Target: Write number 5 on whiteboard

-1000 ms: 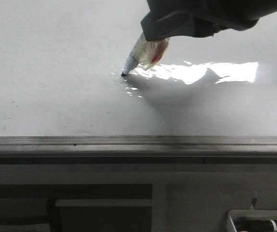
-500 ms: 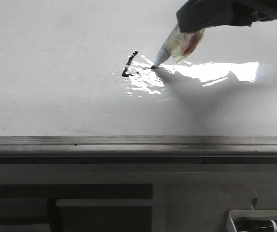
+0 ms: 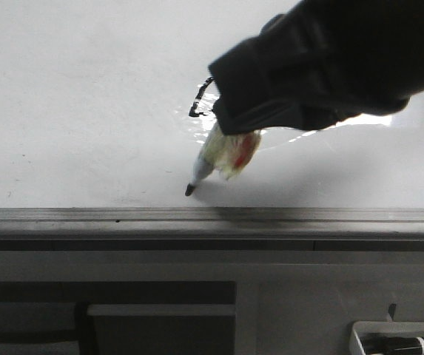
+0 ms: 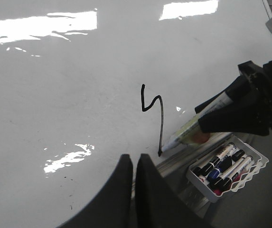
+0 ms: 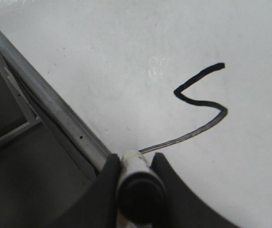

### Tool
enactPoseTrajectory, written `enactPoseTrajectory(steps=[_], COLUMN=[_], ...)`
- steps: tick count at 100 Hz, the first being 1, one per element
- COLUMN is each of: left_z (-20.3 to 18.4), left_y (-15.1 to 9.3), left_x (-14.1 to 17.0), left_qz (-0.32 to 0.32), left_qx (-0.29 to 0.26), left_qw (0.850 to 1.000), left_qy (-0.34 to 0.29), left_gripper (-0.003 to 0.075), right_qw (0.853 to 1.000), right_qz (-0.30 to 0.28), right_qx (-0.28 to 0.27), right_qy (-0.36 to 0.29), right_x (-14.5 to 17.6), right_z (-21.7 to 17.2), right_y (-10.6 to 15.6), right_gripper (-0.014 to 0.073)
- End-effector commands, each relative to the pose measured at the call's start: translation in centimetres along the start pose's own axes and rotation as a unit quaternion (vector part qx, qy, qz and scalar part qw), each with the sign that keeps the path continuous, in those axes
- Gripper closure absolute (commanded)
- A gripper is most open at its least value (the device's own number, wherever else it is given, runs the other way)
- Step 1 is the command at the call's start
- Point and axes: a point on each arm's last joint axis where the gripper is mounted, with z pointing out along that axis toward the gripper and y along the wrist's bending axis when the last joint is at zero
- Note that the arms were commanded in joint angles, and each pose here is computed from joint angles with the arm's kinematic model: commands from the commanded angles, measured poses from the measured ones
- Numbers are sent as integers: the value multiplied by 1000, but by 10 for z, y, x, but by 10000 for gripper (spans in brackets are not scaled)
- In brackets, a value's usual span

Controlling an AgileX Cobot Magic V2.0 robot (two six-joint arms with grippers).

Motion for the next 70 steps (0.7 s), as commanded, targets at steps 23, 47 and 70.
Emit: enactPoseTrajectory(steps=[23, 47, 70], left_z=[-2, -2, -2], left_y=[1, 1, 1], left_x=[-15, -15, -15], left_qz=[-18, -18, -18], left_qx=[-8, -8, -8], left_qw=[999, 999, 999], left_qy=[-47, -47, -47], left_gripper=[741, 741, 741], right_qw=[993, 994, 994], right_qz=[1, -12, -32], right_qx=[59, 64, 66], right_qy=[-98, -87, -85], right_x=[-46, -45, -48], right_z=[-39, -31, -24], right_y=[-20, -19, -18], right_gripper=[636, 636, 636])
